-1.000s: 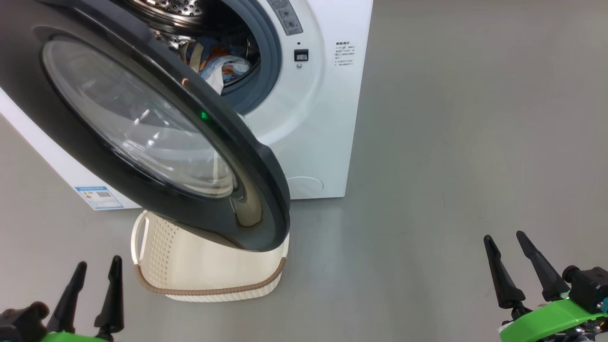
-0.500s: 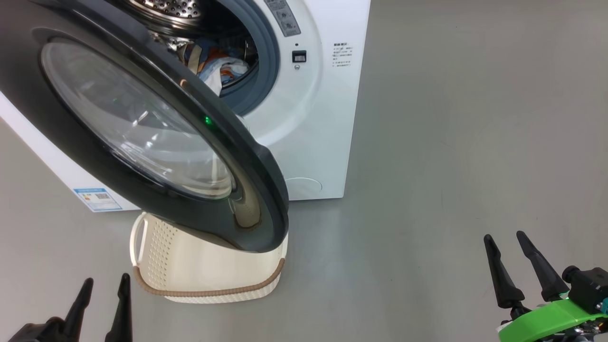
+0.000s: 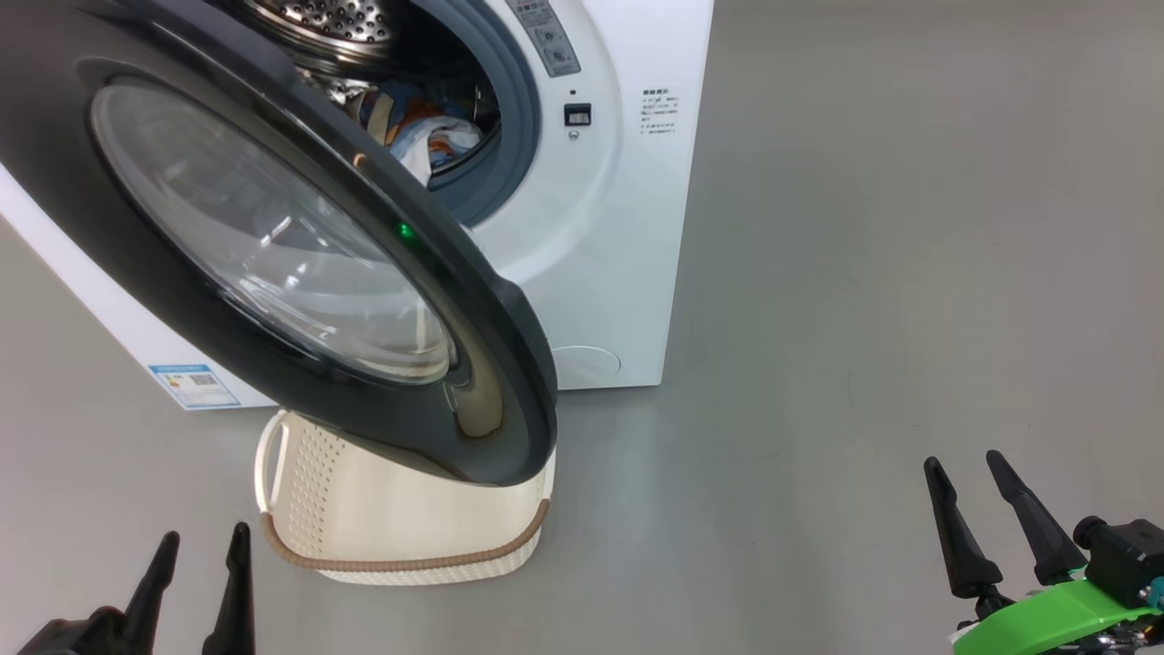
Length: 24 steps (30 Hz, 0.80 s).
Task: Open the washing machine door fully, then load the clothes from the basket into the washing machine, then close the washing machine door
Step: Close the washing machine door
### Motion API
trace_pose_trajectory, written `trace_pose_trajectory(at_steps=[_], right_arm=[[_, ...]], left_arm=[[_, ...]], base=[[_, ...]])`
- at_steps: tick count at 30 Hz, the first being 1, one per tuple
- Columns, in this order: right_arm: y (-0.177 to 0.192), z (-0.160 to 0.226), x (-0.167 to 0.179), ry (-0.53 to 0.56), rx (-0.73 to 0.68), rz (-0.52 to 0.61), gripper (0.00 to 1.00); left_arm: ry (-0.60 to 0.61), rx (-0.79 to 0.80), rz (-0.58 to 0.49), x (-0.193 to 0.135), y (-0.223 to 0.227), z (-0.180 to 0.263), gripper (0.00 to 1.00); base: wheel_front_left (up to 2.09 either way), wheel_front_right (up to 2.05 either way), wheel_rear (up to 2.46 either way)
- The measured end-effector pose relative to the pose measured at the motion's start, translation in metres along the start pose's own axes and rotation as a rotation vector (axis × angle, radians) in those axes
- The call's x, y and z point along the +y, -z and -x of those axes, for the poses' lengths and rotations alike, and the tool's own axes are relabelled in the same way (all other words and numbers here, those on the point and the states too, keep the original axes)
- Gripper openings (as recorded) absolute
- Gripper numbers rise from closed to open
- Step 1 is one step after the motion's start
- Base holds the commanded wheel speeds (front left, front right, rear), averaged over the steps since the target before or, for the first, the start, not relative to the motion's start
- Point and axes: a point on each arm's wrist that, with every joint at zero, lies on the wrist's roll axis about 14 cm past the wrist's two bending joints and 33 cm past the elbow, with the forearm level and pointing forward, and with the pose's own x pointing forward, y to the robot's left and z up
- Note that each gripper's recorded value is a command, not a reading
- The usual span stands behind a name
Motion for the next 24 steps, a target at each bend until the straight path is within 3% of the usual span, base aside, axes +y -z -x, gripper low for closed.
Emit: trace_pose_trajectory(at_steps=[1,3,4,12,24], right_arm=[[0.0,0.0,0.001,-0.003,0.0,-0.001,0.6],[0.001,-0.001,0.006,-0.015,0.002,-0.005,0.14],[0.002,-0.002,0.009,-0.026,0.004,-0.007,0.0],[-0.004,-0.019,0.046,-0.122,-0.02,-0.045,0.0],[-0.092,-0.06,0.141,-0.392,-0.279,-0.121,0.0]], left_arm=[[-0.002,-0.001,0.0,0.0,0.0,0.0,1.0],[-0.007,-0.005,0.004,0.001,-0.001,0.002,1.0],[-0.011,-0.008,0.008,0.001,-0.002,0.002,1.0],[-0.047,-0.029,0.046,0.002,-0.003,0.011,1.0],[-0.11,-0.057,0.057,0.014,-0.009,0.028,1.0]], base=[[0.0,0.0,0.0],[0.0,0.0,0.0],[0.0,0.0,0.0],[0.0,0.0,0.0],[0.0,0.0,0.0]])
